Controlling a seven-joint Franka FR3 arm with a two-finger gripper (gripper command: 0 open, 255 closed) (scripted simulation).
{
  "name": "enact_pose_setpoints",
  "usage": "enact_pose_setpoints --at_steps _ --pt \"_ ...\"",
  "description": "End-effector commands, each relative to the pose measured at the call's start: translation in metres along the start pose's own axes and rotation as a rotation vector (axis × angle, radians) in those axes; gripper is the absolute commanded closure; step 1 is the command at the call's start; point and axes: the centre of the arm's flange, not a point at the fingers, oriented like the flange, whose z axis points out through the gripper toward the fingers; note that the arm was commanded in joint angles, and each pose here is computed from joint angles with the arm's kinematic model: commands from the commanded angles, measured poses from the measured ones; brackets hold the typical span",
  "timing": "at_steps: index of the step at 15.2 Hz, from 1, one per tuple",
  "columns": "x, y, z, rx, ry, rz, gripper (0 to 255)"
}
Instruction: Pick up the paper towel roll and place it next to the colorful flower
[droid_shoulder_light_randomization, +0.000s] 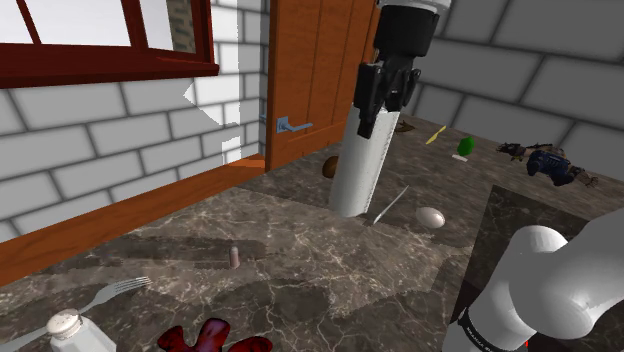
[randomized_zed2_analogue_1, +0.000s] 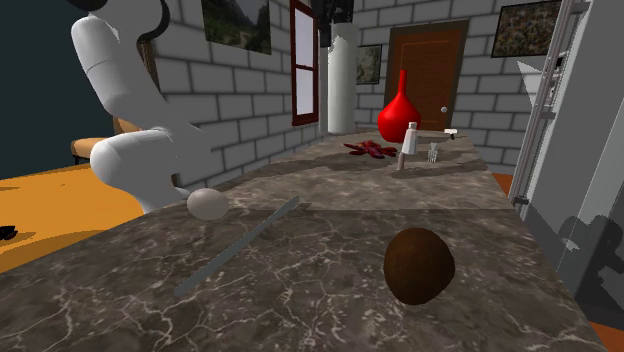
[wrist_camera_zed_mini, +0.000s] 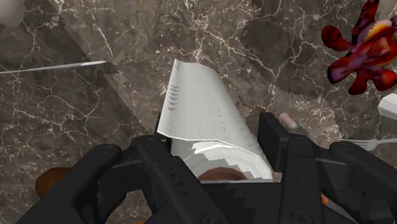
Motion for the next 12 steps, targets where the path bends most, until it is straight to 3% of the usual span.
enact_pose_setpoints --at_steps 1,12 --pt "-0.012 -0.021 0.003 0.0 0.0 0.002 255" --pt "-0.078 -0.15 0.009 0.0 0.0 0.002 255"
